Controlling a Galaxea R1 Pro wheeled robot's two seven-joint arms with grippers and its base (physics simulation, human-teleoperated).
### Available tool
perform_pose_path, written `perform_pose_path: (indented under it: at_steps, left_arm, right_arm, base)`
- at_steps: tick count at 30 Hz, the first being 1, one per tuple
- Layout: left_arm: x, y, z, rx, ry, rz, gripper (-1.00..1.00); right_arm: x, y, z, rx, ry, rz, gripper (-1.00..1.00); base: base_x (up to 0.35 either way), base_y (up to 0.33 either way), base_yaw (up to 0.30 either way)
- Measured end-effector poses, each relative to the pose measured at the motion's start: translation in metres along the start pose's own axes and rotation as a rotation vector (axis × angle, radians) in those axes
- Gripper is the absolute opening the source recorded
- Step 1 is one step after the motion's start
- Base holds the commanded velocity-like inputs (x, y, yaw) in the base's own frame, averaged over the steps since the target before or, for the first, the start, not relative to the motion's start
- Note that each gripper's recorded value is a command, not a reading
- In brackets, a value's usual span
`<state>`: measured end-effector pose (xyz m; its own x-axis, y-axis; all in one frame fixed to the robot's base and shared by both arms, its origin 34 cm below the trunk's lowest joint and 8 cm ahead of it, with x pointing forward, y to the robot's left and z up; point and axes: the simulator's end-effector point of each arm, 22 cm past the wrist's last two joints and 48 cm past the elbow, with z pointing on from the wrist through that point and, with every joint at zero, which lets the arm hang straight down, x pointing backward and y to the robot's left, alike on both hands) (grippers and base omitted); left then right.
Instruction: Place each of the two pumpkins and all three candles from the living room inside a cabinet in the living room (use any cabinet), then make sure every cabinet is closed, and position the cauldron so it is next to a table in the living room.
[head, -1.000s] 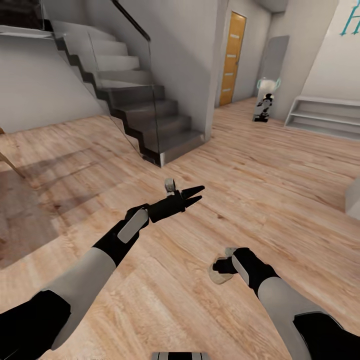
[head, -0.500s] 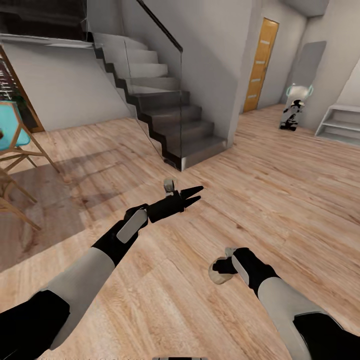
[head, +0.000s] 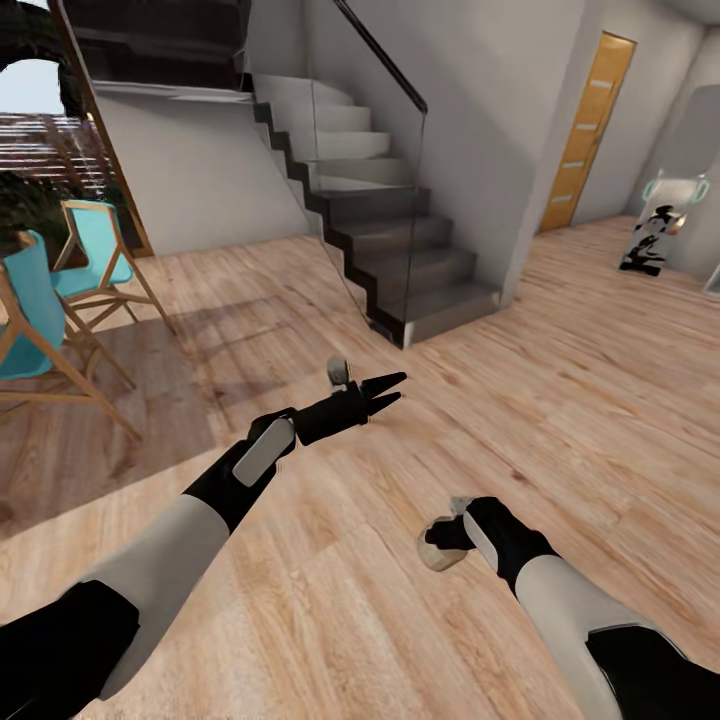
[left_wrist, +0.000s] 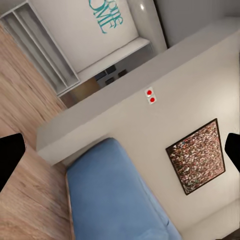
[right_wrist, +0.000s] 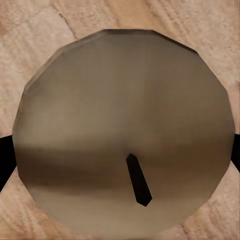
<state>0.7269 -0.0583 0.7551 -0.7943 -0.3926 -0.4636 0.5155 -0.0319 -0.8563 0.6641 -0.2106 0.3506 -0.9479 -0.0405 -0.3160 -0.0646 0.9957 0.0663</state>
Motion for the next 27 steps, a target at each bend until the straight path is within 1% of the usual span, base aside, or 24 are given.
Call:
perform_pose_path:
  at_steps: [27]
  left_arm:
    - [-0.037, -0.042, 0.018, -0.007, 0.002, 0.001, 1.00]
  right_arm:
    - [-0.030, 0.003, -0.051, 0.002, 0.003, 0.000, -1.00]
  base:
    - [0.000, 0.000, 0.287]
